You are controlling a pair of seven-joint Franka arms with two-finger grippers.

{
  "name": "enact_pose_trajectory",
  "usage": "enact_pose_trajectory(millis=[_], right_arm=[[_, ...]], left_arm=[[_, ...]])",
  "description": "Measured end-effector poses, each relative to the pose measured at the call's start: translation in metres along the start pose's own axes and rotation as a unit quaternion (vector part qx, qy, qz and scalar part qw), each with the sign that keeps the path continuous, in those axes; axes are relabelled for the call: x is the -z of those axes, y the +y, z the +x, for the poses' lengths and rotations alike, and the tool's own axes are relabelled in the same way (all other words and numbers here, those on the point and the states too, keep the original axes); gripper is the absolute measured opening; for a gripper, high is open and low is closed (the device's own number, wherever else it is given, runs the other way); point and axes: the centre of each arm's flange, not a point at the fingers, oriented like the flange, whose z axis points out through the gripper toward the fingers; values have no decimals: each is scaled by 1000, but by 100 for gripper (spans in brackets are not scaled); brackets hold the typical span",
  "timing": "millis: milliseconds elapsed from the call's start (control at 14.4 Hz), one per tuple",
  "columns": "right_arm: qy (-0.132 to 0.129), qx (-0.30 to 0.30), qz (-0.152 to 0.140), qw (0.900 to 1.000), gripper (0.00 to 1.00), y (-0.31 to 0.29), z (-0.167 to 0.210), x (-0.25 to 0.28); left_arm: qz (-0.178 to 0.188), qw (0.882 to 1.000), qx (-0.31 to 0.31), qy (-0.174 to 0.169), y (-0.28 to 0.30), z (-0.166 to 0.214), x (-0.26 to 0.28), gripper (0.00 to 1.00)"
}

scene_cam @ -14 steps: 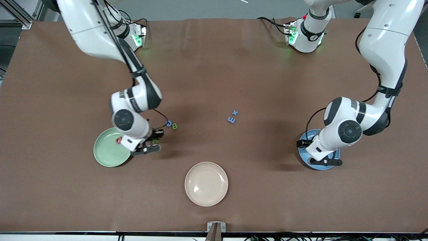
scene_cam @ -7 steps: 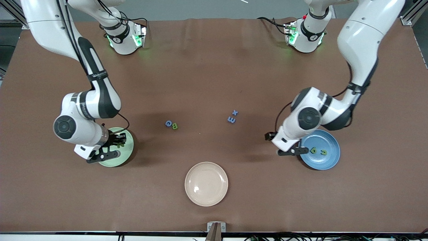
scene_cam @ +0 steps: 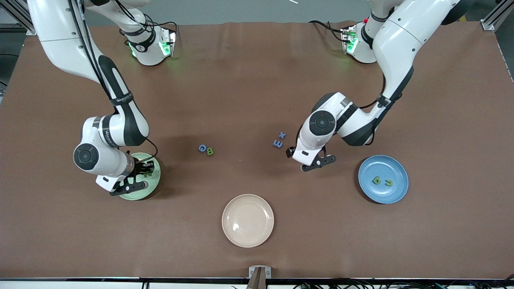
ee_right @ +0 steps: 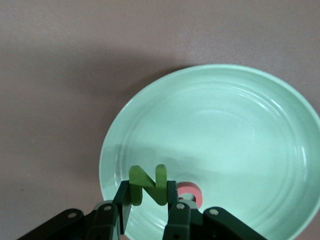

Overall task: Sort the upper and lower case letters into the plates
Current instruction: 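Grasp the blue m with the left gripper while the right gripper reaches the B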

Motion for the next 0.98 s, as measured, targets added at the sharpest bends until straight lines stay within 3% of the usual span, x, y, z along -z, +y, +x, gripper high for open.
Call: enact_pose_trajectory(millis=[348,627,766,906,975], right_arm=[[-3,-1,0,1000,37,1,0,-11],[2,-2,1,1000,75,-4,4,-6],[5,-34,10,999,96,-24,9,5],[10,-71,21,997,100,-66,13,13],[10,-84,24,996,100,-89,14,13]], left_arm=[[-32,998,58,-1,24,-29,-17,89],[-34,994,105,-7,40,-54,-30,82],[-35,991,131,-5,43,-58,-34,81],[-33,988,149,0,45,-62,-39,80],[-33,988,153,2,46,-65,-41,74]])
